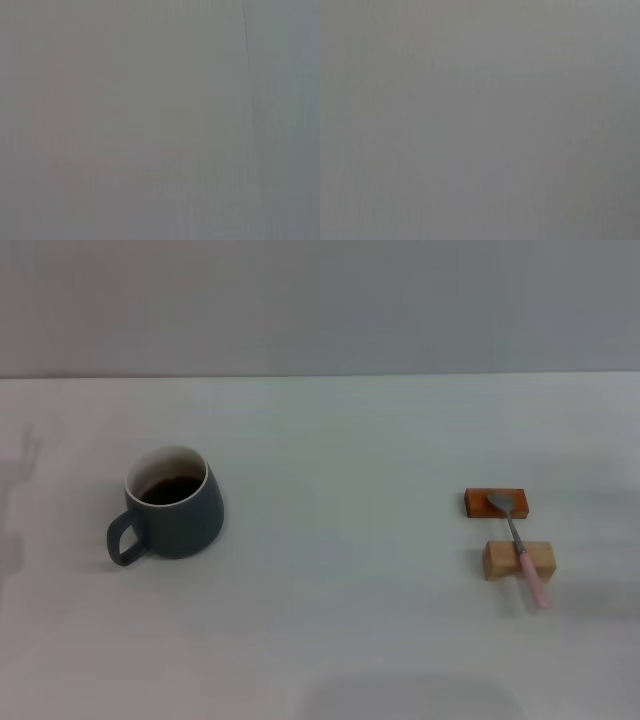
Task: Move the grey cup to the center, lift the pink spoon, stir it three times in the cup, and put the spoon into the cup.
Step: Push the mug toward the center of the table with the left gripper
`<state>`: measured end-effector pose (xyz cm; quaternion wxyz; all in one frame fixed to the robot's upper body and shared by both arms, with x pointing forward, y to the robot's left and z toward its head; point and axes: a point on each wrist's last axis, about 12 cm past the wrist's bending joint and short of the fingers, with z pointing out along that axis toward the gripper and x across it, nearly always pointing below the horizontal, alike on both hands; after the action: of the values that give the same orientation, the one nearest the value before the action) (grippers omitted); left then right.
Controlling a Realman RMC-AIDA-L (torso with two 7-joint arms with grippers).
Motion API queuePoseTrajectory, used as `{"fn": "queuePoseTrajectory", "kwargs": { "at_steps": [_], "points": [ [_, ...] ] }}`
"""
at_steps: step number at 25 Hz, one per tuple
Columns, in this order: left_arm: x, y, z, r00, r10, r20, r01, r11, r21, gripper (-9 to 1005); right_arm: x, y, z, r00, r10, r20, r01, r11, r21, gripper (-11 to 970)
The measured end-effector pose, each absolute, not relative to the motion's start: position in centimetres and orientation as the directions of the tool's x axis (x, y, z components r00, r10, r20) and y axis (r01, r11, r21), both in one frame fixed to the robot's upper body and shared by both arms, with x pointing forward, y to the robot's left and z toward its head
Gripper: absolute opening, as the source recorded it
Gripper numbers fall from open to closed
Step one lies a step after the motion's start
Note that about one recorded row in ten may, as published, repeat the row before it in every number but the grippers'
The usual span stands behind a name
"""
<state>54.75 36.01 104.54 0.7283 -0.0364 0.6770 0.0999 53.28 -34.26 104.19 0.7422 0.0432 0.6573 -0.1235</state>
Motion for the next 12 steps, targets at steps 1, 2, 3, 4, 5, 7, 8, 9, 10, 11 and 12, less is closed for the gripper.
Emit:
{"fn": "queuePoseTrajectory", "kwargs": {
  "at_steps": [1, 2, 3, 4, 5, 7, 8, 9, 10, 11, 12],
  "points": [
    [54.74, 36.02, 104.54, 0.063, 0.096, -0.993, -0.195, 0.977, 0.082, 806, 53.29, -34.26, 104.2, 0.106, -0.127, -0.986, 0.24, 0.966, -0.098, 792],
    [54.72, 36.02, 104.52, 0.063, 0.094, -0.994, -0.197, 0.977, 0.08, 806, 53.29, -34.27, 104.21, 0.106, -0.127, -0.986, 0.24, 0.966, -0.098, 791],
    [54.72, 36.02, 104.52, 0.063, 0.094, -0.994, -0.197, 0.977, 0.08, 805, 53.29, -34.27, 104.21, 0.106, -0.127, -0.986, 0.24, 0.966, -0.098, 791],
    [54.71, 36.03, 104.53, 0.064, 0.094, -0.993, -0.198, 0.977, 0.08, 805, 53.3, -34.26, 104.22, 0.107, -0.127, -0.986, 0.24, 0.966, -0.098, 791],
    [54.7, 36.02, 104.54, 0.066, 0.096, -0.993, -0.2, 0.976, 0.081, 805, 53.32, -34.25, 104.25, 0.108, -0.126, -0.986, 0.24, 0.966, -0.098, 791],
    [54.66, 35.92, 104.45, 0.062, 0.104, -0.993, -0.199, 0.976, 0.089, 805, 53.34, -34.23, 104.3, 0.111, -0.126, -0.986, 0.239, 0.966, -0.097, 791],
    [54.66, 35.92, 104.45, 0.062, 0.104, -0.993, -0.199, 0.976, 0.089, 801, 53.35, -34.22, 104.32, 0.112, -0.127, -0.986, 0.239, 0.966, -0.097, 791],
    [54.65, 35.88, 104.4, 0.06, 0.104, -0.993, -0.197, 0.976, 0.091, 796, 53.35, -34.22, 104.33, 0.113, -0.127, -0.985, 0.239, 0.966, -0.097, 791],
    [54.64, 35.84, 104.33, 0.056, 0.105, -0.993, -0.196, 0.976, 0.092, 792, 53.35, -34.21, 104.34, 0.114, -0.127, -0.985, 0.238, 0.966, -0.097, 791],
    [54.66, 35.82, 104.32, 0.055, 0.105, -0.993, -0.195, 0.976, 0.093, 787, 53.35, -34.2, 104.36, 0.115, -0.128, -0.985, 0.238, 0.966, -0.097, 791],
    [54.68, 35.79, 104.31, 0.054, 0.105, -0.993, -0.195, 0.976, 0.092, 783, 53.37, -34.17, 104.39, 0.117, -0.128, -0.985, 0.237, 0.967, -0.097, 791]
  ]
}}
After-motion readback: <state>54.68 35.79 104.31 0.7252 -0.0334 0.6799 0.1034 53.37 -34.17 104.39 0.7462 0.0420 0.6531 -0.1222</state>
